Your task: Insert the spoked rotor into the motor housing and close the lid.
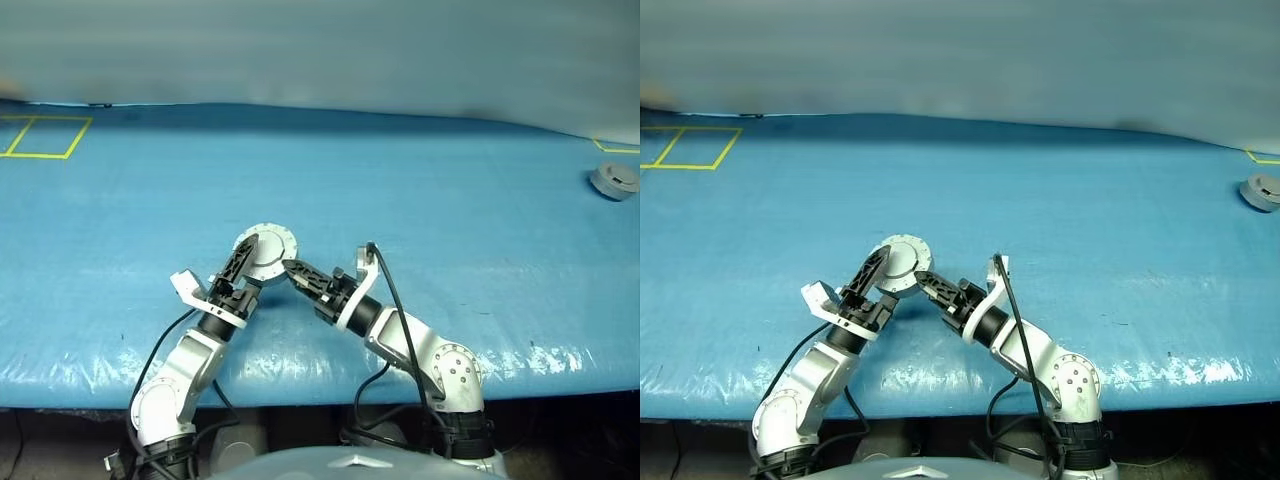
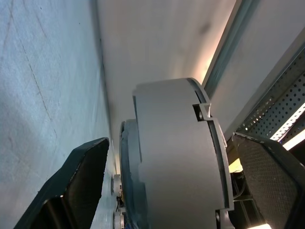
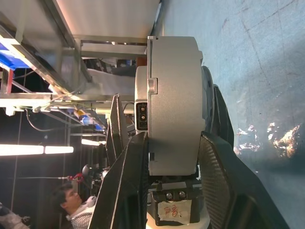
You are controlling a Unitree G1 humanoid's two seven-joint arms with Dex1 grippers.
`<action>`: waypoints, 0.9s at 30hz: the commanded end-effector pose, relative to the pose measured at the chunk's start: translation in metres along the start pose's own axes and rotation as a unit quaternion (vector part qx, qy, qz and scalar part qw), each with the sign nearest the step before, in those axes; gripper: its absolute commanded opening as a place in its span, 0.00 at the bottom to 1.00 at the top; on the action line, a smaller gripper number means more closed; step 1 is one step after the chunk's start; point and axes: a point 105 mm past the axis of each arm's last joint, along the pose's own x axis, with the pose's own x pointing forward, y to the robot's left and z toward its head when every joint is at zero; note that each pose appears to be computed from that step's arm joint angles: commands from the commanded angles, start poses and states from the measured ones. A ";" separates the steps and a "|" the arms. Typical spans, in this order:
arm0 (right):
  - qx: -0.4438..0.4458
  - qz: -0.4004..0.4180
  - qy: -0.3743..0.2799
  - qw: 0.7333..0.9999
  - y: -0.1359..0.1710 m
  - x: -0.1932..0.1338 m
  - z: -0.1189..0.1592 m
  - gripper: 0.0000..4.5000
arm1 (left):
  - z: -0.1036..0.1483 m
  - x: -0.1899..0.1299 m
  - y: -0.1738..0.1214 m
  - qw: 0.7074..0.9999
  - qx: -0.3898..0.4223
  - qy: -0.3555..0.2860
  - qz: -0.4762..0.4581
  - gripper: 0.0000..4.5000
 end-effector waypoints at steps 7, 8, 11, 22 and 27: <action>-0.070 0.062 -0.017 0.995 0.028 -0.002 0.004 0.26 | -0.004 -0.001 -0.007 1.000 0.007 0.010 0.007 0.52; -0.079 0.064 -0.021 0.995 0.028 -0.003 0.005 0.26 | -0.002 -0.002 -0.007 1.000 0.009 0.007 0.008 0.52; -0.139 0.044 -0.033 0.989 0.024 -0.008 0.009 0.47 | 0.010 -0.001 -0.007 0.999 0.033 -0.013 0.020 0.52; -0.495 -0.102 -0.017 0.863 -0.016 -0.026 0.019 1.00 | 0.085 0.045 0.003 0.978 0.166 -0.076 0.104 0.52; -0.592 -0.136 -0.074 0.791 -0.021 -0.032 0.032 1.00 | 0.116 0.082 0.002 0.967 0.204 -0.093 0.123 0.52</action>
